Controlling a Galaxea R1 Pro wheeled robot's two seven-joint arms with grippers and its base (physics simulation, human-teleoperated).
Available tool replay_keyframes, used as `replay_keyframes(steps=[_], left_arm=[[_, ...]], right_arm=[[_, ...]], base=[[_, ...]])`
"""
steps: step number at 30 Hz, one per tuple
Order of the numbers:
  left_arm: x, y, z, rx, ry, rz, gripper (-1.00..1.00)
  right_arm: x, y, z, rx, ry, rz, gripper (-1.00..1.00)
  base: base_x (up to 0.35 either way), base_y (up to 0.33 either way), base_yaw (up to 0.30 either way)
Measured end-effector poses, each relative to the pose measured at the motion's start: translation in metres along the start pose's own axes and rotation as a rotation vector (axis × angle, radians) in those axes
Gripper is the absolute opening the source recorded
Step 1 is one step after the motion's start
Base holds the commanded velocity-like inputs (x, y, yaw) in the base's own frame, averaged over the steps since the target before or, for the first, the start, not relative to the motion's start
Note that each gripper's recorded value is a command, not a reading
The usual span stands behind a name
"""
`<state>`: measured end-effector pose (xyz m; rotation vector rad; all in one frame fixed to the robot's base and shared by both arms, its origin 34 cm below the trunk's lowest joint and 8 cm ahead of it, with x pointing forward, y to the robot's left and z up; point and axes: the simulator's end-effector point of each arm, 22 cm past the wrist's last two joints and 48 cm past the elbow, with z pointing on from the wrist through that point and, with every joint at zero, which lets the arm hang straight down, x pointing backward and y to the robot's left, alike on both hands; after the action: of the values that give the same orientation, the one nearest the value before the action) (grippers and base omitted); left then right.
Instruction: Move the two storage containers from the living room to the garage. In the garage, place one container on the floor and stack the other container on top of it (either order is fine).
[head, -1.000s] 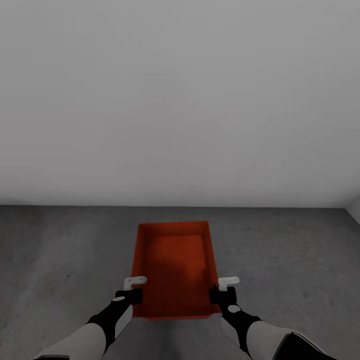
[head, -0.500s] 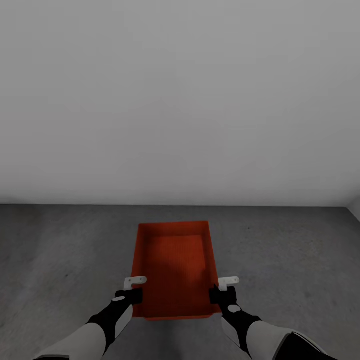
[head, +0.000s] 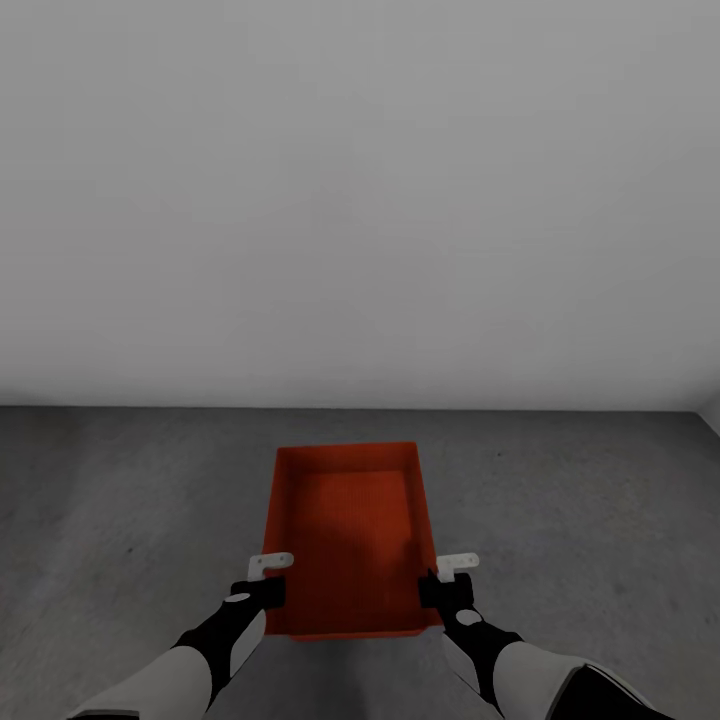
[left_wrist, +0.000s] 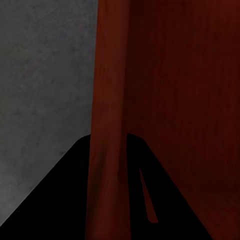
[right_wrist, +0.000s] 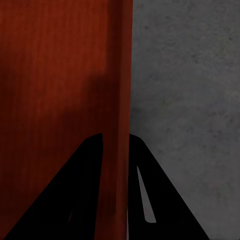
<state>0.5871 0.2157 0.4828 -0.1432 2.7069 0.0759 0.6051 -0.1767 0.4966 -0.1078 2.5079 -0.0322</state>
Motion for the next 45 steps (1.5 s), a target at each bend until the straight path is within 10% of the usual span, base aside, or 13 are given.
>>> replay_keyframes(steps=[45], left_arm=[[0.0033,-0.0002,0.0059,0.000,0.000,-0.001,-1.00]], right_arm=[[0.0039,0.0003,0.0052,0.000,0.000,-0.002,-1.00]], base=[[-0.021,0.000,0.000]])
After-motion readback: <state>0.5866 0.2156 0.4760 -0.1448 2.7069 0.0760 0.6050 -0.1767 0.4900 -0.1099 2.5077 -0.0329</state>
